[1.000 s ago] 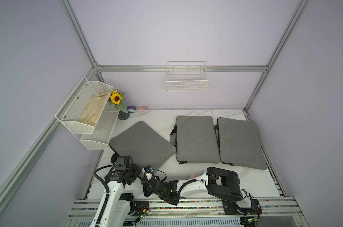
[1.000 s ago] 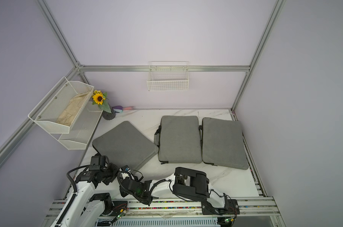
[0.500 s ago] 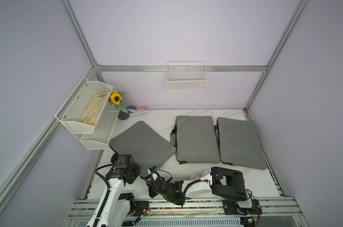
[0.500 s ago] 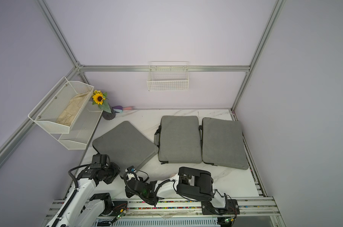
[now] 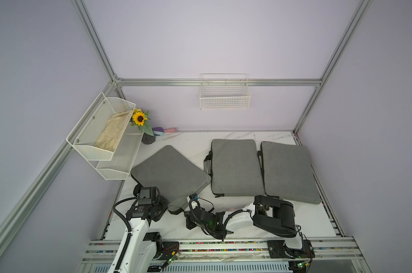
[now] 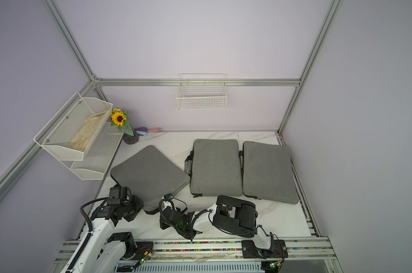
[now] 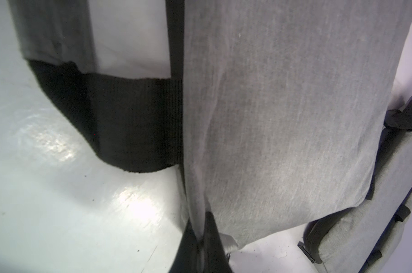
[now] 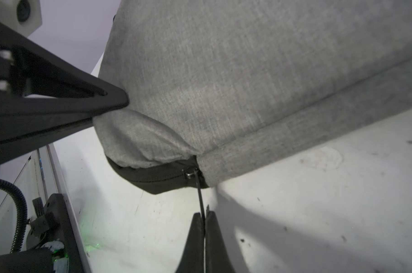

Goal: Put the mouse into the laptop bag
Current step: Zip the zipper on the zippered laptop bag, then adjust the zippered laptop bag at the center of the board.

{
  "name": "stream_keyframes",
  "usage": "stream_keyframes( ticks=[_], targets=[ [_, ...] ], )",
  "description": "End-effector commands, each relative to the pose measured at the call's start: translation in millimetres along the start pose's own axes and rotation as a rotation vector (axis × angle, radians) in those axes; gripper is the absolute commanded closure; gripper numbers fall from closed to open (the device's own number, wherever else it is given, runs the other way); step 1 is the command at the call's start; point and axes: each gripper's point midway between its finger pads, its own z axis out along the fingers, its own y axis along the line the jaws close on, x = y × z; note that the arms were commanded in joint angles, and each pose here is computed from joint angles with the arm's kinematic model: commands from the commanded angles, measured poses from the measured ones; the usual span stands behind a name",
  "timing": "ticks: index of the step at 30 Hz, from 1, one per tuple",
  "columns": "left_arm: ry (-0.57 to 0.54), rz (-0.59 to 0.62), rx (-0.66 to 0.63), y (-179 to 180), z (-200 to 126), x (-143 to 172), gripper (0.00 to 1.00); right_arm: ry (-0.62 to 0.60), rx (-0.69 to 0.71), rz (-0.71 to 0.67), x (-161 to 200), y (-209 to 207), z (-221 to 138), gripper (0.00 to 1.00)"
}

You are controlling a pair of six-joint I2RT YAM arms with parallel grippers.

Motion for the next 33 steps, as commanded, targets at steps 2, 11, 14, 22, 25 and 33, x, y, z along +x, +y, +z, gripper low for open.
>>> stream_keyframes(
  ticks=[2, 11, 14, 22, 25, 33],
  targets=[
    [-0.058, 0.010, -0.084, 20.1, -3.6, -5.9, 1.00, -0.040, 0.179, 0.007, -14.9, -51.7, 0.3, 1.00],
    [-0.071, 0.010, -0.155, 40.3, 0.1, -3.1, 1.00, -0.200, 0.192, -0.051, -91.2, -43.3, -48.2, 0.28],
    [-0.075, 0.011, -0.177, 46.3, -0.1, -2.4, 1.00, -0.215, 0.208, -0.068, -125.6, -49.7, -36.7, 0.21],
    [-0.085, 0.025, -0.201, 54.0, -0.7, -1.8, 1.00, -0.164, 0.306, -0.032, -189.7, -124.6, 38.9, 0.09],
    [-0.088, 0.023, -0.220, 57.3, -3.4, -1.8, 1.00, -0.126, 0.305, -0.021, -201.3, -151.7, 63.8, 0.09],
    [-0.105, 0.024, -0.206, 51.6, -1.9, -7.9, 0.97, 0.041, 0.186, -0.006, -158.6, -157.5, 96.6, 0.15]
  ],
)
